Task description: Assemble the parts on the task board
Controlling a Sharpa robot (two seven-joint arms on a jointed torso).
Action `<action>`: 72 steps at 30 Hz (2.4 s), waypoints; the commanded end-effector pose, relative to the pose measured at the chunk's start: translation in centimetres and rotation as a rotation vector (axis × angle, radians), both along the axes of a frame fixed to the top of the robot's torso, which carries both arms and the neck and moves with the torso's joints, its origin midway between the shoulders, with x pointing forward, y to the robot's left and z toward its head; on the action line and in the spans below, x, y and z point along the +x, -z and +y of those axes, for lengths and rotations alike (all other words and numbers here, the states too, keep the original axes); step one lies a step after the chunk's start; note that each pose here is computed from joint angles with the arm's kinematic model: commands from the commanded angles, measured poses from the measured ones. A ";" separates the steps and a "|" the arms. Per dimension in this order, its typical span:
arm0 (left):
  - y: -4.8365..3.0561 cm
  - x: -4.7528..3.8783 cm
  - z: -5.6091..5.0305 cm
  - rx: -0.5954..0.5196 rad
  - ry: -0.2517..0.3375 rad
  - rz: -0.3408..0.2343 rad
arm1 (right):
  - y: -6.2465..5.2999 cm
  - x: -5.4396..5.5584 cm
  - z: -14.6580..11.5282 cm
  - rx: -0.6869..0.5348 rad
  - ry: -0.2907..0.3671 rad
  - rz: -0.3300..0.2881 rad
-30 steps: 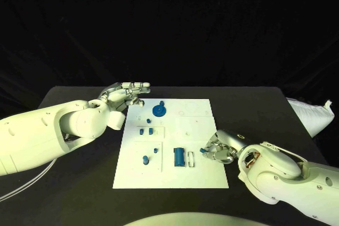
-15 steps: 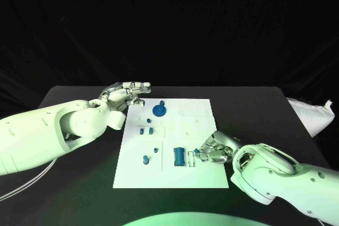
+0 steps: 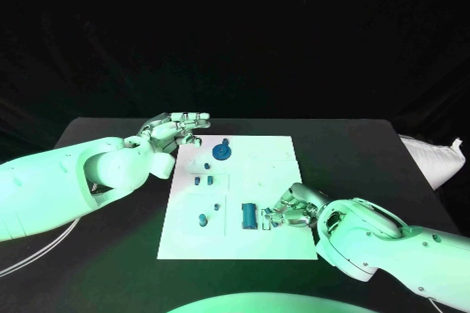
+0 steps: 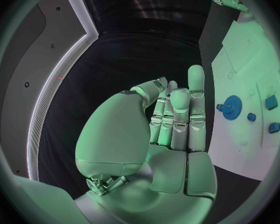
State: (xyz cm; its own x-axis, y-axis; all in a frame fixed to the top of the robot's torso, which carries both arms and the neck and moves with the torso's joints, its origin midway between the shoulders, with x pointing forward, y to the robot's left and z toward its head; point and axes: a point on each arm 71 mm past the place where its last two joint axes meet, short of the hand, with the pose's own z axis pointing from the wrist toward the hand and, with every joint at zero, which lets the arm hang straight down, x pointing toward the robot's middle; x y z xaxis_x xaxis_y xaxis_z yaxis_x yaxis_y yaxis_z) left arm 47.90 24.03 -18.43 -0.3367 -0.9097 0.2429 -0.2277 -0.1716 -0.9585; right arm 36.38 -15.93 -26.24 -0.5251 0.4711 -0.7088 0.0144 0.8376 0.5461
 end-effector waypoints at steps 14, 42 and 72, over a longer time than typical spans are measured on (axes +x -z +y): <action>-0.13 -0.11 -0.3 -0.008 0.022 -0.005 | 0.7 0.0 0.6 -0.071 -0.075 0.040; -0.09 -0.15 -0.4 -0.008 0.031 0.003 | 0.6 0.1 1.3 -0.076 -0.096 0.022; 0.77 0.47 0.2 -0.013 -0.017 -0.009 | -2.2 4.5 -3.9 0.484 0.050 -0.061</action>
State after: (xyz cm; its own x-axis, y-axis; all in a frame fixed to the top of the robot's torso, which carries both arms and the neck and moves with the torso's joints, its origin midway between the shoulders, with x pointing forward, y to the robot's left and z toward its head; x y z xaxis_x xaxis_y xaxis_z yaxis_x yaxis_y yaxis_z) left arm 48.23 24.38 -19.39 -0.3242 -0.9156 0.2377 -0.2426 -0.1625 -0.9564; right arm 40.47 -20.04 -24.85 -0.4811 0.6223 -0.6175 0.0025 0.7054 0.7088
